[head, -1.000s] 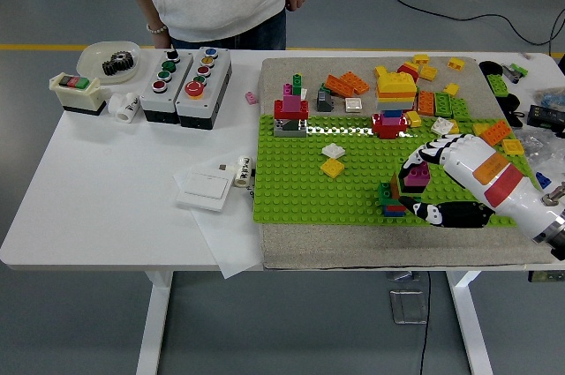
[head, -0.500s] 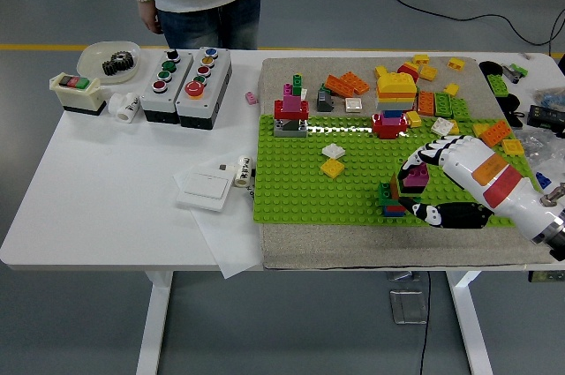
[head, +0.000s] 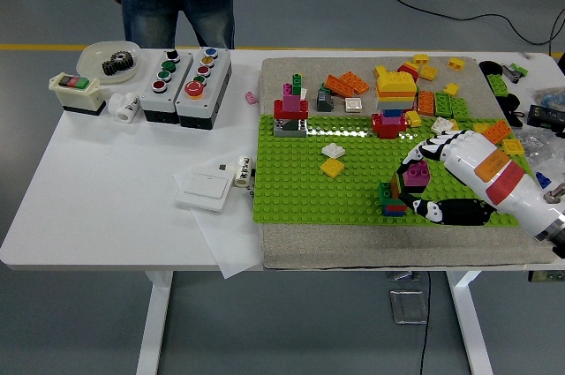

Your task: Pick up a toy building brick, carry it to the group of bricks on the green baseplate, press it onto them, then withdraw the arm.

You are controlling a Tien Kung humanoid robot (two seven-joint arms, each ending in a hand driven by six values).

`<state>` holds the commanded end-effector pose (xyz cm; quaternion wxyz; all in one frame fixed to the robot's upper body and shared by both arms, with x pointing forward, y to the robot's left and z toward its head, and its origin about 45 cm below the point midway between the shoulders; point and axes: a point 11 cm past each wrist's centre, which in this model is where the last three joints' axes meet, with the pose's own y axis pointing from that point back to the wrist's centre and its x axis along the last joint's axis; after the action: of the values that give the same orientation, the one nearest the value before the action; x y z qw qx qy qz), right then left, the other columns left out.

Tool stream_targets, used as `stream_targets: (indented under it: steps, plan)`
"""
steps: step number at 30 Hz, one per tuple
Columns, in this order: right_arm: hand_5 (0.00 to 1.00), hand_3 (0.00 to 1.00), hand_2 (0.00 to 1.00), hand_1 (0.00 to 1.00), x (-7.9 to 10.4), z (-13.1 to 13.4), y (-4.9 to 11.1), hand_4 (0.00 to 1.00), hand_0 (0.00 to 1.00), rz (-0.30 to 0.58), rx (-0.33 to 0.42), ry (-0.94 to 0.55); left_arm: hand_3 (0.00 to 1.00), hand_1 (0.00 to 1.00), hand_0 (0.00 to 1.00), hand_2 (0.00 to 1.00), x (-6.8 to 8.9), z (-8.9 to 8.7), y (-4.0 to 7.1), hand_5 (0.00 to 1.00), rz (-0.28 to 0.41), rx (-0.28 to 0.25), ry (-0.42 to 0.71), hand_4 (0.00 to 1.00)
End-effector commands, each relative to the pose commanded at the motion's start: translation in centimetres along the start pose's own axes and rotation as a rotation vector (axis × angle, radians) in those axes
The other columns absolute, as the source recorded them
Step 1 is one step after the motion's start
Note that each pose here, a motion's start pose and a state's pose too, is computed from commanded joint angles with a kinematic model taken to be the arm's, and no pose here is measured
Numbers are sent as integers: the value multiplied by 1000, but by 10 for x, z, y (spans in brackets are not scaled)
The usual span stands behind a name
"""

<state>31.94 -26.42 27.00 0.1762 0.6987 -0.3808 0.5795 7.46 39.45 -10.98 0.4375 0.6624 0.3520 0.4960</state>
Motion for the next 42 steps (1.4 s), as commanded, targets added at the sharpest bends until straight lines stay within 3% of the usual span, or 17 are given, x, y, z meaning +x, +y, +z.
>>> stream_targets:
  steps: [6, 10, 11, 16, 17, 22, 23, 25, 34, 35, 40, 42]
  plan:
    - [375, 542, 578, 535, 10, 2, -2, 732, 559, 43, -5, -11, 600, 564, 495, 646, 0, 0, 0, 707, 2, -2, 4, 643]
    - [375, 542, 578, 535, 25, 12, -6, 732, 559, 138, -55, -105, 600, 564, 495, 646, -1, 0, 0, 707, 1, -3, 4, 643]
    - [446, 725, 769, 700, 30, 16, -8, 841, 729, 162, -73, -128, 600, 564, 495, 646, -1, 0, 0, 707, 1, -3, 4, 643]
    - [446, 725, 769, 700, 51, 31, -13, 841, 729, 285, -134, -292, 600, 564, 495, 646, -1, 0, 0, 707, 2, -3, 6, 643]
    - [625, 842, 830, 779, 54, 33, -13, 962, 826, 304, -142, -325, 601, 563, 495, 647, -1, 0, 0, 706, 2, -3, 7, 644]
    - [625, 842, 830, 779, 75, 50, -18, 962, 826, 423, -188, -500, 601, 563, 495, 647, 0, -1, 0, 706, 3, -2, 8, 644]
    - [674, 863, 858, 811, 78, 53, -18, 989, 869, 447, -199, -539, 600, 562, 494, 645, 0, -1, -1, 706, 3, -1, 8, 644]
    - [674, 863, 858, 811, 83, 61, -16, 989, 869, 489, -222, -611, 600, 562, 494, 645, 0, -2, -1, 706, 4, 0, 9, 644]
    - [717, 890, 868, 827, 91, 101, 1, 998, 901, 681, -348, -943, 600, 560, 492, 645, 0, -3, -1, 706, 5, 1, 10, 644]
    - [793, 913, 880, 845, 90, 104, 2, 998, 925, 697, -356, -979, 599, 558, 493, 644, 0, -3, -1, 705, 5, 2, 10, 644]
    - [793, 913, 880, 845, 84, 119, 11, 998, 925, 775, -404, -1180, 599, 558, 493, 644, -1, -4, -1, 705, 4, 4, 12, 644]
    - [839, 905, 881, 850, 81, 122, 13, 998, 933, 782, -415, -1214, 599, 557, 493, 643, -1, -5, -1, 704, 3, 5, 12, 645]
